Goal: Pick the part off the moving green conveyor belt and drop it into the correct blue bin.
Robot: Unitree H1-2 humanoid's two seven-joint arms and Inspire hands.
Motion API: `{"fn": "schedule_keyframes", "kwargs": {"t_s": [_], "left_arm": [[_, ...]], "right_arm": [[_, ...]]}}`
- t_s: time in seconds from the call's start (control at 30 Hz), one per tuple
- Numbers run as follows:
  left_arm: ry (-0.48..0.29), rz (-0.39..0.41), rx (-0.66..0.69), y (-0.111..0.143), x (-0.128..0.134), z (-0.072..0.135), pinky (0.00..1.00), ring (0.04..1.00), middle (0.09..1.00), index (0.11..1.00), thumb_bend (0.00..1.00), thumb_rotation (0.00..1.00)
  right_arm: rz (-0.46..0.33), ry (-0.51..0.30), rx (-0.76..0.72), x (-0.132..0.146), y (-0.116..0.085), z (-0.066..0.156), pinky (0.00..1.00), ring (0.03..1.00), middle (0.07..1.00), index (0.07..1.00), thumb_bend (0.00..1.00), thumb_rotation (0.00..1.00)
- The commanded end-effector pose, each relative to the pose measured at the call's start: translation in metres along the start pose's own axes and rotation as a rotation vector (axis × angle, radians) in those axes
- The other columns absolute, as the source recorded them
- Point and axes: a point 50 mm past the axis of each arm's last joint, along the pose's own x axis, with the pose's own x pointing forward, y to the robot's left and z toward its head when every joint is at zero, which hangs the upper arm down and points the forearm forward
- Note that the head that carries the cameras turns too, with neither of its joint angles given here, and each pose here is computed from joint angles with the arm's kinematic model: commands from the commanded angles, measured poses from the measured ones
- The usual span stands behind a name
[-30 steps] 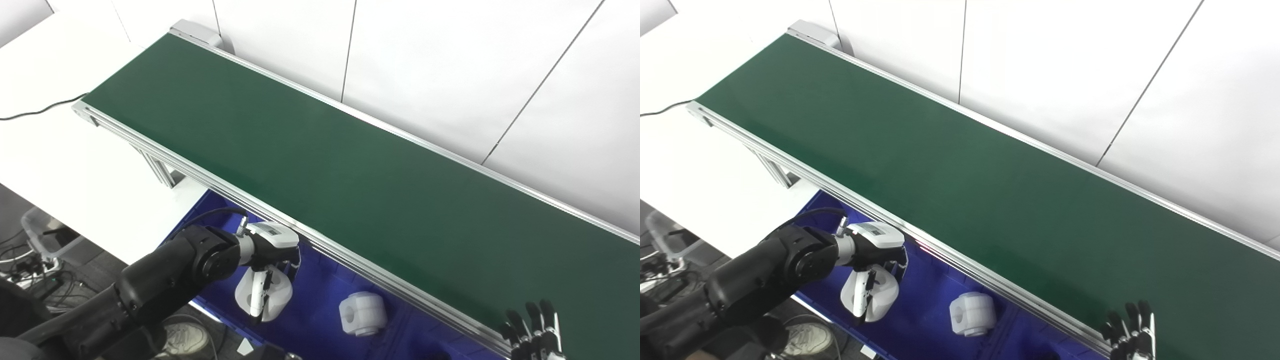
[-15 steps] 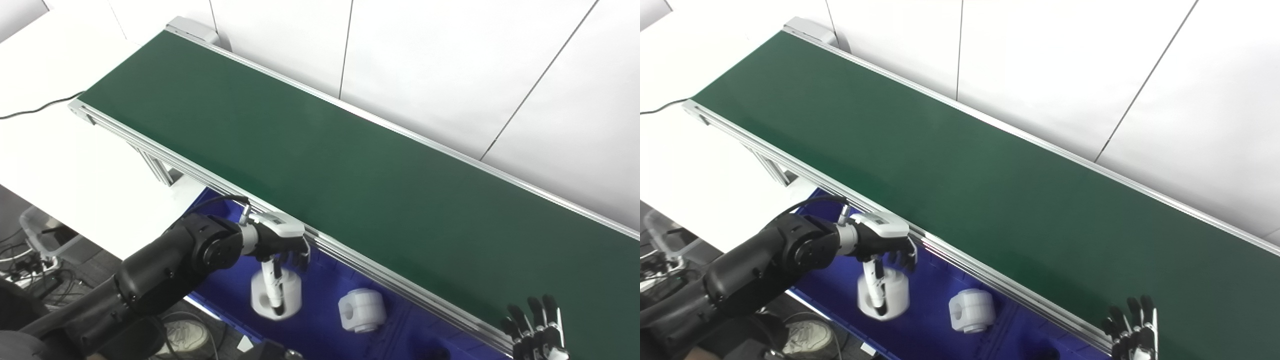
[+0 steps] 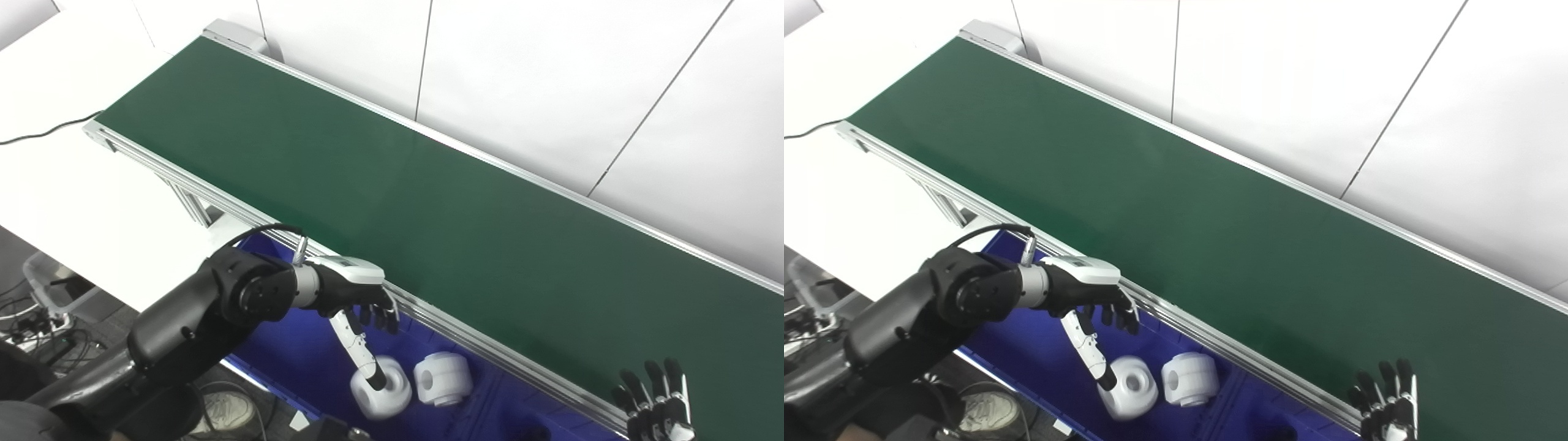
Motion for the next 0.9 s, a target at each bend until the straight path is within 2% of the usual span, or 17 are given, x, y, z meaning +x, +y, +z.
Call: {"fn": "schedule_keyframes", "kwargs": {"t_s": [0.0, 0.03, 0.13, 0.2, 0.27, 0.33, 0.43, 0.47, 0.6, 0.63, 0.73, 0.87], "left_arm": [[-0.176, 0.031, -0.132, 0.015, -0.015, 0.013, 0.66, 0.787, 0.811, 0.798, 1.0, 0.62], [-0.285, 0.026, -0.192, 0.019, -0.02, 0.014, 0.7, 0.813, 0.824, 0.805, 1.0, 0.62], [-0.587, 0.013, -0.327, 0.028, -0.031, 0.015, 0.68, 0.761, 0.796, 0.803, 1.0, 0.67], [-0.732, 0.028, -0.437, 0.029, -0.032, 0.012, 0.67, 0.736, 0.773, 0.794, 1.0, 0.77], [-0.843, 0.052, -0.588, 0.025, -0.033, 0.005, 0.67, 0.728, 0.763, 0.792, 1.0, 0.81], [-0.91, 0.102, -0.777, 0.016, -0.031, -0.006, 0.67, 0.718, 0.756, 0.774, 1.0, 0.78], [-0.918, 0.201, -0.966, 0.003, -0.023, -0.017, 0.68, 0.72, 0.759, 0.775, 1.0, 0.77], [-0.909, 0.229, -1.014, -0.001, -0.02, -0.018, 0.77, 0.801, 0.83, 0.84, 1.0, 0.81], [-0.811, 0.394, -1.129, -0.015, -0.009, -0.017, 0.82, 0.86, 0.883, 0.903, 0.98, 0.82], [-0.777, 0.432, -1.132, -0.019, -0.007, -0.015, 0.87, 0.909, 0.926, 0.94, 0.97, 0.81], [-0.696, 0.541, -1.066, -0.03, -0.001, -0.011, 0.96, 0.963, 0.989, 0.992, 0.98, 0.79], [-0.675, 0.592, -0.97, -0.041, 0.007, -0.006, 0.99, 0.986, 1.0, 1.0, 0.97, 0.78]], "right_arm": [[0.005, -0.02, 0.005, 0.0, 0.007, 0.008, 0.86, 0.881, 0.96, 1.0, 0.85, 0.94], [0.005, -0.018, 0.005, 0.0, 0.009, 0.008, 0.86, 0.875, 0.96, 1.0, 0.85, 0.94], [0.011, -0.02, 0.009, 0.0, 0.021, 0.009, 0.86, 0.87, 0.962, 1.0, 0.84, 0.94], [0.016, -0.021, 0.003, -0.001, 0.03, 0.009, 0.84, 0.871, 0.962, 1.0, 0.82, 0.94], [0.02, -0.021, -0.008, -0.001, 0.041, 0.007, 0.83, 0.87, 0.96, 1.0, 0.81, 0.94], [0.021, -0.017, -0.02, -0.002, 0.057, 0.005, 0.81, 0.862, 0.949, 1.0, 0.79, 0.95], [0.017, -0.012, -0.019, 0.0, 0.078, 0.0, 0.8, 0.856, 0.943, 1.0, 0.78, 0.98], [0.014, -0.011, -0.015, 0.0, 0.084, -0.001, 0.8, 0.857, 0.942, 1.0, 0.76, 0.98], [-0.003, -0.018, -0.009, 0.005, 0.11, -0.002, 0.79, 0.851, 0.942, 1.0, 0.72, 0.99], [-0.009, -0.02, -0.008, 0.006, 0.116, -0.001, 0.79, 0.849, 0.942, 1.0, 0.71, 1.0], [-0.026, -0.03, 0.008, 0.011, 0.13, 0.0, 0.81, 0.858, 0.946, 1.0, 0.72, 1.0], [-0.04, -0.037, 0.008, 0.014, 0.135, -0.001, 0.81, 0.859, 0.951, 1.0, 0.71, 1.0]]}}
